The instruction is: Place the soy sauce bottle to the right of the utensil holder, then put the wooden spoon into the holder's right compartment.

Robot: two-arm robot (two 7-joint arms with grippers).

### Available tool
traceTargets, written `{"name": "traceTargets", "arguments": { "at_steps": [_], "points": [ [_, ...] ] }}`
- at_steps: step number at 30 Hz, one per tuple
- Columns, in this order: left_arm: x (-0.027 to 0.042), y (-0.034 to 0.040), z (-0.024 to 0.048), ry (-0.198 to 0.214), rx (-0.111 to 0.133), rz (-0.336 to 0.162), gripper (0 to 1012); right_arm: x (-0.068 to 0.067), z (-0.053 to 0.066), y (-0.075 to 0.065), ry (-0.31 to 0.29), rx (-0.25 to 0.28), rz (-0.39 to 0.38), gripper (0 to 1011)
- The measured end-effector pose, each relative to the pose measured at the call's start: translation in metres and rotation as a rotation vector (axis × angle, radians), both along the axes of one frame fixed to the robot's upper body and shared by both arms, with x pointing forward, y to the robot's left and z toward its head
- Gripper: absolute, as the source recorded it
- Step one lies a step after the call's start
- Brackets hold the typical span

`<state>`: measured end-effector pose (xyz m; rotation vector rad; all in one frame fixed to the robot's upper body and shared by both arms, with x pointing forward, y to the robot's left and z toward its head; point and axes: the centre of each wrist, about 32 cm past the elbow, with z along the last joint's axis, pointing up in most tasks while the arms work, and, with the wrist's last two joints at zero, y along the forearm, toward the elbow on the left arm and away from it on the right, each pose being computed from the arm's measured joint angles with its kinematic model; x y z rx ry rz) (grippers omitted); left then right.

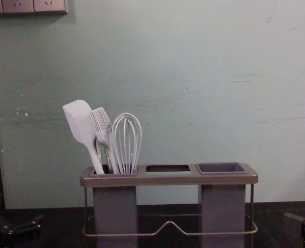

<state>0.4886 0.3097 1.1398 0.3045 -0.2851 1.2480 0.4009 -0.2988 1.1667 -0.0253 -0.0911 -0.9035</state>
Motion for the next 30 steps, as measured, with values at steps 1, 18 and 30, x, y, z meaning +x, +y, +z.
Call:
{"name": "traceTargets", "arguments": {
  "at_steps": [1, 18, 30],
  "points": [
    [0.0, 0.0, 0.0, 0.0, 0.0, 0.0, 1005, -0.0002, -0.0002, 0.0002, -0.001, -0.001, -0.001, 1004],
    [0.0, 0.0, 0.0, 0.0, 0.0, 0.0, 1005, -0.0026, 0.0011, -0.0021, -0.005, 0.006, 0.005, 1000],
    [0.0, 0.0, 0.0, 0.0, 0.0, 0.0, 1005, -0.0062, 0.0059, -0.0041, 0.012, -0.002, 0.015, 711]
  ]
}}
